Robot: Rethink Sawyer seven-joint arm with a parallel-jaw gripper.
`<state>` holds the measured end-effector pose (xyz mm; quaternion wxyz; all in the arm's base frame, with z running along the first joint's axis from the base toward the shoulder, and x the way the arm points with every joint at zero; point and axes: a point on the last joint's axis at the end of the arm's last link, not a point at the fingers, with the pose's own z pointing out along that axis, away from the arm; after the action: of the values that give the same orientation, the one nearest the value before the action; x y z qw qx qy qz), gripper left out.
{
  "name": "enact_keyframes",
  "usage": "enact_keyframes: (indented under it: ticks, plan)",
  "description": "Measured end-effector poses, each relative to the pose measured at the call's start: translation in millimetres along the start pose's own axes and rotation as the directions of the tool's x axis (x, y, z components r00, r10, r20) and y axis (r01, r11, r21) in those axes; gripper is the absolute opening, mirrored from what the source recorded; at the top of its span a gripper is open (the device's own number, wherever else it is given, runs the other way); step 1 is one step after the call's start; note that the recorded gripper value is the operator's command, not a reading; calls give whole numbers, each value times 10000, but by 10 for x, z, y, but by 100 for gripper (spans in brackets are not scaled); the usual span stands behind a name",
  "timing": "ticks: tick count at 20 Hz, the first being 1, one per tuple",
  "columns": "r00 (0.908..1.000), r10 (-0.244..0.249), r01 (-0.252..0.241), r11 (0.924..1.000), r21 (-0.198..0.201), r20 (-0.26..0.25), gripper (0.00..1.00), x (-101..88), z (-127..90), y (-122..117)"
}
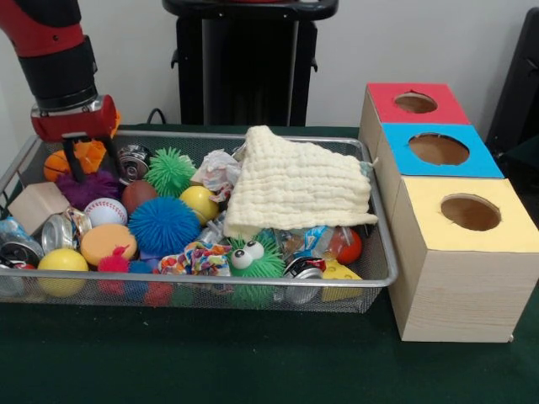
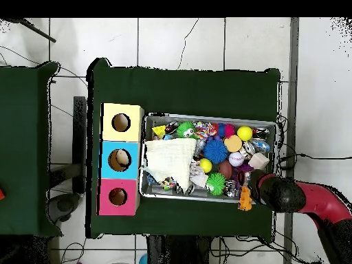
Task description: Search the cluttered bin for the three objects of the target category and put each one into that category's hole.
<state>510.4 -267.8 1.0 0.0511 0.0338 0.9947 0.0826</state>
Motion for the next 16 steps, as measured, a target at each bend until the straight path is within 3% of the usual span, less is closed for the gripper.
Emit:
enact_keyframes:
  ticks: [11, 16]
  plan:
    - [9998, -158, 155, 9996, 254, 106, 100, -46, -83, -39]
    - [9979, -640, 642, 9969, 462, -42, 100, -29, -9, 63]
